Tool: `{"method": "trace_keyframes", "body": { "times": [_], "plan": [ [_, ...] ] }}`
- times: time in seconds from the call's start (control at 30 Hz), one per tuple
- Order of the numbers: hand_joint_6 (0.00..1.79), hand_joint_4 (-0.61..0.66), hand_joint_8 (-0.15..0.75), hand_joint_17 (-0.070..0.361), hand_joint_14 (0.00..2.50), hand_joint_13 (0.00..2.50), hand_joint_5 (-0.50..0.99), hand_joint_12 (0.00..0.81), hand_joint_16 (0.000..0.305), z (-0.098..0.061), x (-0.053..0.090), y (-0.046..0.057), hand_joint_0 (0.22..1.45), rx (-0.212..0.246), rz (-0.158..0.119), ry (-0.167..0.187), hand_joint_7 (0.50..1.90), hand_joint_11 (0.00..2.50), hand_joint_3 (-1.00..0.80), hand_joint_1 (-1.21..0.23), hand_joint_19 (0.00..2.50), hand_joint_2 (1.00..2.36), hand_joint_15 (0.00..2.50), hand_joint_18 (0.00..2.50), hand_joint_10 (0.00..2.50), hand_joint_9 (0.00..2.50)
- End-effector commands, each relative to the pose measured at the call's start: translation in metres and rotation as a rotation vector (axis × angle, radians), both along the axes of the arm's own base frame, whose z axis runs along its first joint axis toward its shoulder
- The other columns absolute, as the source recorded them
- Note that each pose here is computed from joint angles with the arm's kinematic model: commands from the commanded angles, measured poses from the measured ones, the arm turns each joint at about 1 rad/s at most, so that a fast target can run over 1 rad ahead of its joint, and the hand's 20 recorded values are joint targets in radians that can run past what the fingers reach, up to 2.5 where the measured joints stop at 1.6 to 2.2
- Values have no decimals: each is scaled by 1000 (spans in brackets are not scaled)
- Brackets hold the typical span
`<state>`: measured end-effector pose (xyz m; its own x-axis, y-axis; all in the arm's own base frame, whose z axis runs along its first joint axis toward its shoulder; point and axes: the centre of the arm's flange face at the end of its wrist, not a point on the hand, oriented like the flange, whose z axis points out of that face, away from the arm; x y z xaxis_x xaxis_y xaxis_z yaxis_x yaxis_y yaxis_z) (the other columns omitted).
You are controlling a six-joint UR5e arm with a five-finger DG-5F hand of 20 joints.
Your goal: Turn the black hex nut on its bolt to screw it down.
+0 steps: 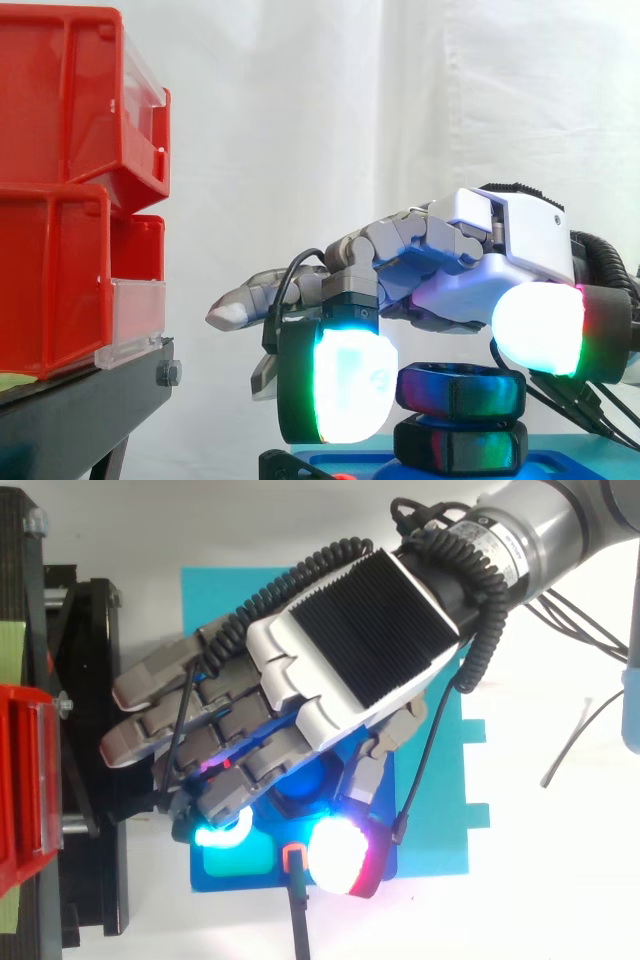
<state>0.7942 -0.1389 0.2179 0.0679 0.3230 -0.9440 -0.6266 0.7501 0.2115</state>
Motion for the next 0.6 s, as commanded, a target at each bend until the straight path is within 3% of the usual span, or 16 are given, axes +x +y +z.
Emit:
{"method": "trace_keyframes", "body": {
  "times": [0.0,0.13,0.57],
  "plan": [
    [748,131,206,26,5,360,-191,102,11,0,-1,-6,450,-3,1,-2,915,331,-500,-385,349,1000,135,0,13,667],
    [749,129,203,26,5,359,-192,102,11,0,-2,-5,450,-5,5,-2,923,341,-500,-386,348,1000,138,0,10,667],
    [748,135,203,26,5,356,-192,100,11,0,-5,-18,449,-9,2,-3,911,347,-500,-386,356,1000,142,0,10,673]
  ]
}}
